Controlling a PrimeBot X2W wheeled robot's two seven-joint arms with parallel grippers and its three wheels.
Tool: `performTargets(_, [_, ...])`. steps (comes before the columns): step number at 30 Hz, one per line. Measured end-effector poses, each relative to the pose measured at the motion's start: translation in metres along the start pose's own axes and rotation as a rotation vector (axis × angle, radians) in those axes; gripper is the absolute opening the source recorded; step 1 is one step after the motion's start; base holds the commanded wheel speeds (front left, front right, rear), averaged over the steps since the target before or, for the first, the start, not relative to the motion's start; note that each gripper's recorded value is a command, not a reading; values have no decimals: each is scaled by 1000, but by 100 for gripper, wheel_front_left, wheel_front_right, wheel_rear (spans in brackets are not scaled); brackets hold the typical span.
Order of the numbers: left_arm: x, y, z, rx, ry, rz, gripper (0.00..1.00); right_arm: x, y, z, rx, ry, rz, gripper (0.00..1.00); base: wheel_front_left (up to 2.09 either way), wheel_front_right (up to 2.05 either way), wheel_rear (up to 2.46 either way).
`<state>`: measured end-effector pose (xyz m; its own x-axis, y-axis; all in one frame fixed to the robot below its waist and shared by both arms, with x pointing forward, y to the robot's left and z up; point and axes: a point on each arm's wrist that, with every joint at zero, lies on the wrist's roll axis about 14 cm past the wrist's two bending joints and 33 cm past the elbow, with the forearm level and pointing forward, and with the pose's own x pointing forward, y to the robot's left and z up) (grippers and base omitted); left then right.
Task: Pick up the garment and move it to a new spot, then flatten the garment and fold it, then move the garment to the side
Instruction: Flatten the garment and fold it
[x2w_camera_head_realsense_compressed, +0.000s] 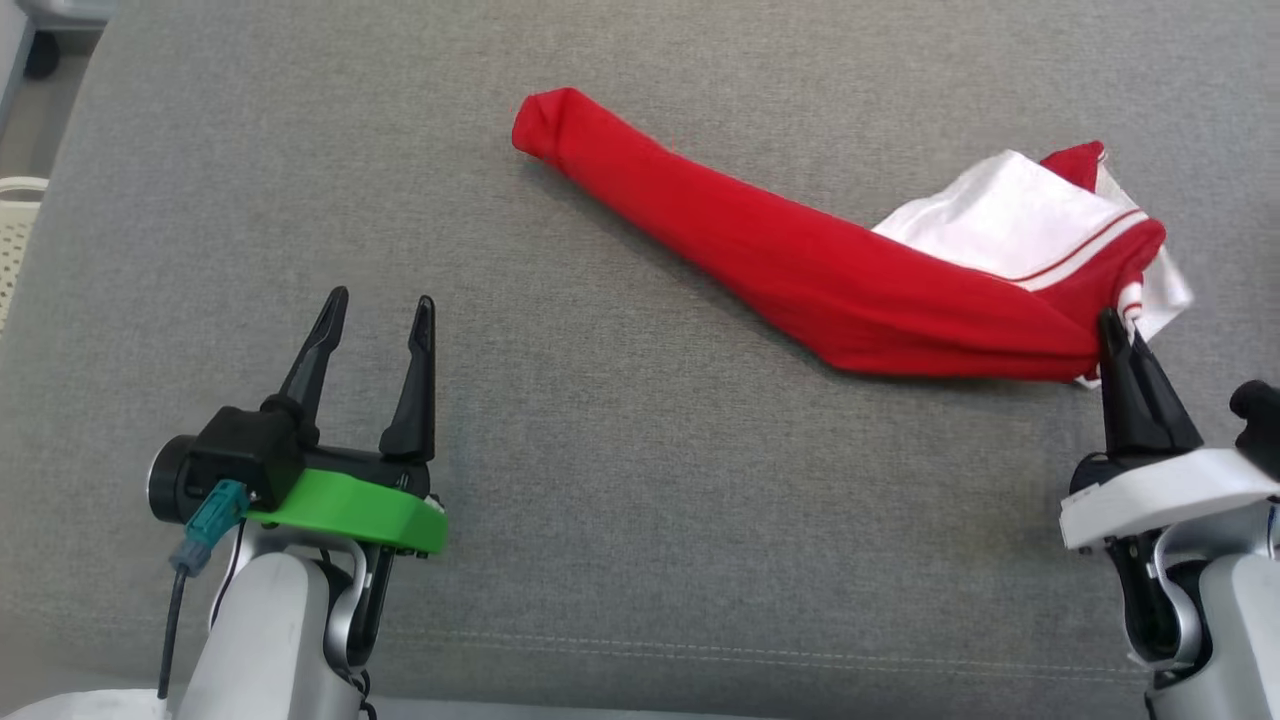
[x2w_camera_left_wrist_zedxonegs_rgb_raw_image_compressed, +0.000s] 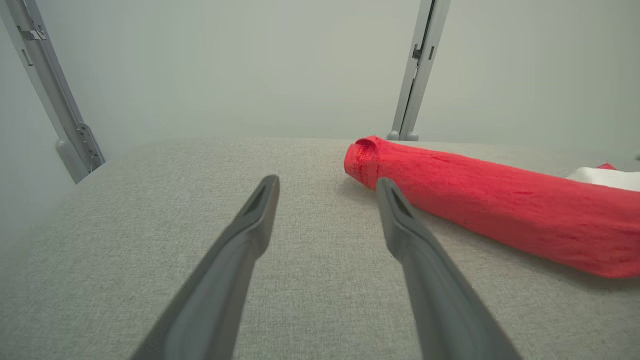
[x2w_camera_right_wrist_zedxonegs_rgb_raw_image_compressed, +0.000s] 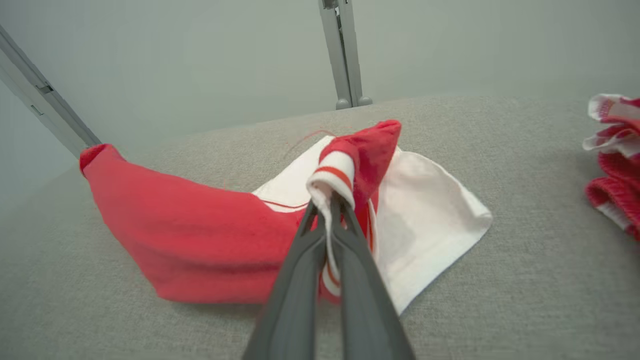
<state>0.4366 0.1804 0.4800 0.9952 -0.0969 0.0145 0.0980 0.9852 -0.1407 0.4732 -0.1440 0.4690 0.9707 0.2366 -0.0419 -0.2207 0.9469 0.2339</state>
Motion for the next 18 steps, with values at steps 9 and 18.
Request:
performTargets(9, [7, -12, -9, -6, 19, -42, 100, -50, -27, -45, 149, 86, -182, 0, 0, 0, 0])
performTargets(18, [7, -12, -9, 1, 22, -39, 100, -81, -23, -86, 256, 173, -250, 49, 0, 0, 0])
